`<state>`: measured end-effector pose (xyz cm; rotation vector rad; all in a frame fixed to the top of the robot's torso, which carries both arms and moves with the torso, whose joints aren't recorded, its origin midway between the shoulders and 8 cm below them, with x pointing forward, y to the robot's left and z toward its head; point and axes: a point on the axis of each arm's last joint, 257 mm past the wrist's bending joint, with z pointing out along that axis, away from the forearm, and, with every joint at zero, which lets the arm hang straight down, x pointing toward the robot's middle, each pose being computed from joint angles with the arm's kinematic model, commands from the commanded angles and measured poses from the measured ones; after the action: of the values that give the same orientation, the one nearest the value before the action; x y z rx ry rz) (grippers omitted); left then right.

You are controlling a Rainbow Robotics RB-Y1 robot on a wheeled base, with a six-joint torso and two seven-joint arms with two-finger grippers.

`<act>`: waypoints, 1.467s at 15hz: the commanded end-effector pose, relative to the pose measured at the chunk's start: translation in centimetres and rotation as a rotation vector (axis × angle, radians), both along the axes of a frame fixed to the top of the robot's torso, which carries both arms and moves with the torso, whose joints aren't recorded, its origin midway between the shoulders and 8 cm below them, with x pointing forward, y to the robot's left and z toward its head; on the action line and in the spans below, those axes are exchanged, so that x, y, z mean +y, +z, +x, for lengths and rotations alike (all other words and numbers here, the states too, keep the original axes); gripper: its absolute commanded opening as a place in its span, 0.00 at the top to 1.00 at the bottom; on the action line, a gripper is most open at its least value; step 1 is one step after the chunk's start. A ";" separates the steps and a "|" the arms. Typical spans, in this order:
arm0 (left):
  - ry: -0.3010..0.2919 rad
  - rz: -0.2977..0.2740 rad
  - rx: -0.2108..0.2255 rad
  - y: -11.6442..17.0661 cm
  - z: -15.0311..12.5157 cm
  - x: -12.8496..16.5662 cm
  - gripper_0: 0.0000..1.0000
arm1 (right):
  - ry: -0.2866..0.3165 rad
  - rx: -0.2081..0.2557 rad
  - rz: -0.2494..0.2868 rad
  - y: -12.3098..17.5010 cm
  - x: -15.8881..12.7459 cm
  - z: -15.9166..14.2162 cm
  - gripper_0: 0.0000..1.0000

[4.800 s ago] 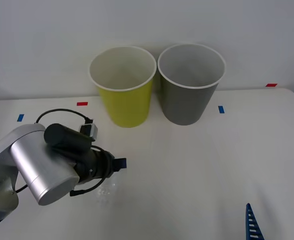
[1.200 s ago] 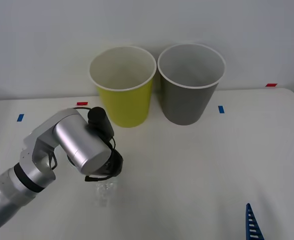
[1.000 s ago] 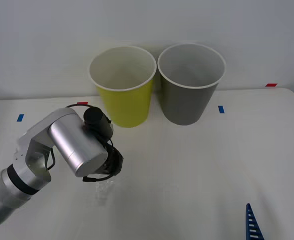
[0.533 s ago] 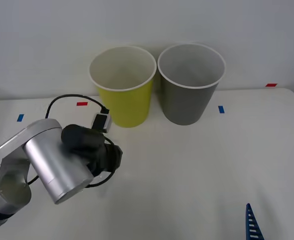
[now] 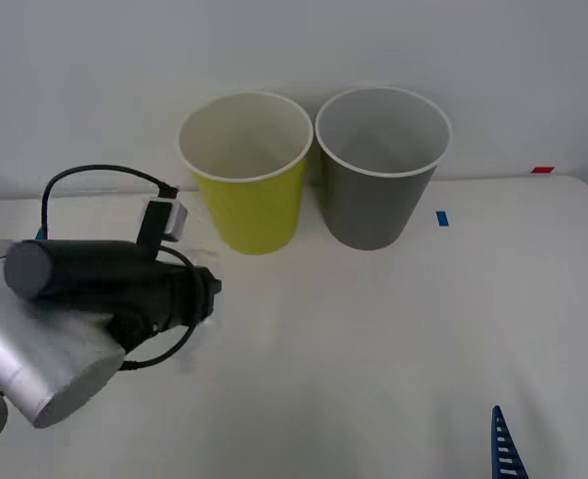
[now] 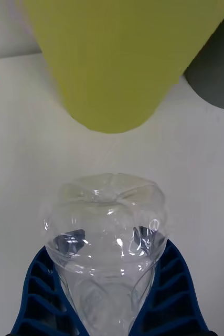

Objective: Put cans in the gray bin and PET bottles in the light green bin.

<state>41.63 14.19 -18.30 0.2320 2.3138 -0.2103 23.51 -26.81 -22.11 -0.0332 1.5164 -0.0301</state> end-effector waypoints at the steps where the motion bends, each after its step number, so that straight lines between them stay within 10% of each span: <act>1: -0.021 0.001 -0.045 1.8 -0.2 1.1 1.00 | 0.000 0.000 0.000 0.0 0.0 0.0 0.00; 13: -0.043 -0.035 -0.254 11.5 0.9 6.6 1.00 | 0.000 0.000 0.000 0.0 0.0 0.0 0.00; 22: -0.035 -0.016 -0.551 22.9 3.0 7.6 1.00 | 0.000 0.000 0.000 0.0 0.0 0.0 0.00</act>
<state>44.19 21.76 3.69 0.2931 1.7820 -0.1621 23.51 -26.81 -22.11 -0.0332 1.5164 -0.0301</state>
